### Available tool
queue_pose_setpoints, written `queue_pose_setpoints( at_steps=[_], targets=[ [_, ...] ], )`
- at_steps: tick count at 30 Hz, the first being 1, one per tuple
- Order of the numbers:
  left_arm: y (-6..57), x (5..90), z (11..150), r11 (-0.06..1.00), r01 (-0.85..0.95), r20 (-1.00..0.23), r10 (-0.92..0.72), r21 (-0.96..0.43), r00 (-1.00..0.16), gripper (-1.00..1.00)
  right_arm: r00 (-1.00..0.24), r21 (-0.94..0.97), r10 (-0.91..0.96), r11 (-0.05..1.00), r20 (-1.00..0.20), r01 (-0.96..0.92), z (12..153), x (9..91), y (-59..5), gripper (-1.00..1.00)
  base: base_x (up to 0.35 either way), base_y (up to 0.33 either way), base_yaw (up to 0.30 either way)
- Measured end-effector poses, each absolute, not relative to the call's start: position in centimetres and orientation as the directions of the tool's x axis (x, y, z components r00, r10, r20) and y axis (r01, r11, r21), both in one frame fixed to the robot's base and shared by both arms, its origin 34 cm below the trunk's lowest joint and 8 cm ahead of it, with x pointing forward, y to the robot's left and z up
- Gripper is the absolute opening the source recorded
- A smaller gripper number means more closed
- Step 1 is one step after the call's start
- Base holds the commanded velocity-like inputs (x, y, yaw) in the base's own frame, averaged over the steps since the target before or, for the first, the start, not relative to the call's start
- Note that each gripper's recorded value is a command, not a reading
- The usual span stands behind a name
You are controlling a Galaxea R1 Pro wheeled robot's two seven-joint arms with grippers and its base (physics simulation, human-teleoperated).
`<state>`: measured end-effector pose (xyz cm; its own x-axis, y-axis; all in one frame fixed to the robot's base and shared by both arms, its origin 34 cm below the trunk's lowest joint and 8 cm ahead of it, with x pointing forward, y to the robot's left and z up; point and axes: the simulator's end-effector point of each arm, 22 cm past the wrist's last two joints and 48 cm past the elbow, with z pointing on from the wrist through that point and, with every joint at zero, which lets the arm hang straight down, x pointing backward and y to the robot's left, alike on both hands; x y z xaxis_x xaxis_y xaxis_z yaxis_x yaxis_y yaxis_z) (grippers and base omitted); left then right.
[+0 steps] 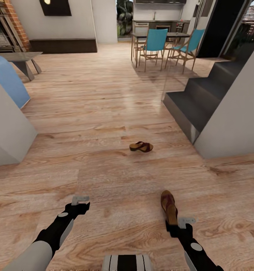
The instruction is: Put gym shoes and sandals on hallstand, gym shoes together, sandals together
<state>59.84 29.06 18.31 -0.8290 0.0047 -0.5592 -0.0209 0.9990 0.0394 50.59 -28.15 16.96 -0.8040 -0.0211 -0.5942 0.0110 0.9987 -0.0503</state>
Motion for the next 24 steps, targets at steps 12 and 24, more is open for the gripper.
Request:
queue_pose_setpoints(
  at_steps=[12, 24],
  targets=[
    [28.8, 64.4, 20.4, 0.999, -0.018, -0.63, 0.01, 0.038, -0.777, 1.0, -0.834, -0.049, -0.02, 0.999, -0.552, 0.009, 14.7, 48.8, -28.1, 1.0, 0.0, 0.0, 0.0],
    [28.5, 70.7, 27.7, 0.999, -0.017, -0.74, 0.015, 0.036, -0.672, 1.0, -0.837, -0.05, -0.02, 0.999, -0.547, 0.008, 14.5, 48.6, -28.1, 1.0, 0.0, 0.0, 0.0]
  ],
)
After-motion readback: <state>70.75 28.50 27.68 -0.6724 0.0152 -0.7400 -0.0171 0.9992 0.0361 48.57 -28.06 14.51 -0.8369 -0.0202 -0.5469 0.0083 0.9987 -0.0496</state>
